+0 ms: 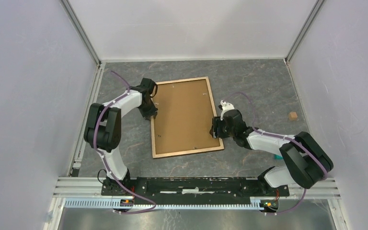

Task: Put the photo into the frame
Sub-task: Install the photo frame at the center of the board.

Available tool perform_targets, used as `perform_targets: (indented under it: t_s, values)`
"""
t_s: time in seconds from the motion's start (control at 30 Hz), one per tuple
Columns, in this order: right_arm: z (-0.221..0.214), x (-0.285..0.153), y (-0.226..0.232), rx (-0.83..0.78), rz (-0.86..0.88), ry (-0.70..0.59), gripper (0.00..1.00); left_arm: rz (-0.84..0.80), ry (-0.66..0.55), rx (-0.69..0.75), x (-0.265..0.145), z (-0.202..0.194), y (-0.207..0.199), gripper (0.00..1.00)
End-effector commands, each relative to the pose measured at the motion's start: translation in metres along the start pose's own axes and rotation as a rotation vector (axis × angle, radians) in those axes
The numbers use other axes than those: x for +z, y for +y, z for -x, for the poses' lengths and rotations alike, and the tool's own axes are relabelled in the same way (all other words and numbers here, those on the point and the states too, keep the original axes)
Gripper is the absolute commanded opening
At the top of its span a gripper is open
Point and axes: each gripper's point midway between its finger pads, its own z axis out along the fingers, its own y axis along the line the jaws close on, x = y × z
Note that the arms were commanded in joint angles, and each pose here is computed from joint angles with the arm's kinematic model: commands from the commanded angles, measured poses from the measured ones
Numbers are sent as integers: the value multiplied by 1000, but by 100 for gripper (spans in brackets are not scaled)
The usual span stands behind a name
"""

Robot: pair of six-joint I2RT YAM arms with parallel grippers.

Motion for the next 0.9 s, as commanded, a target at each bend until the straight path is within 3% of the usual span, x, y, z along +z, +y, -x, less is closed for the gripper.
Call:
perform_targets:
  t_s: [0.0,0.13,0.2,0.27,0.43,0.63,0.87]
  values:
    - [-13,-15,67,117,269,22,62,-12,-47,20,14,34,-28,22]
    - [5,-22,40,27,90,3,71,12,-44,7,7,41,-14,22]
    - [19,-28,14,-36,-62,-18,83,12,-52,3,3,37,-5,22]
    - [46,-30,-3,-71,-171,-41,88,7,-53,3,1,31,0,23]
    - [110,-8,-13,-78,-221,-77,89,24,-18,24,10,15,12,22]
    - [176,39,-27,133,-240,-75,88,17,1,36,10,12,10,20]
    - [190,85,-41,309,-341,-69,89,20,17,27,14,9,11,20]
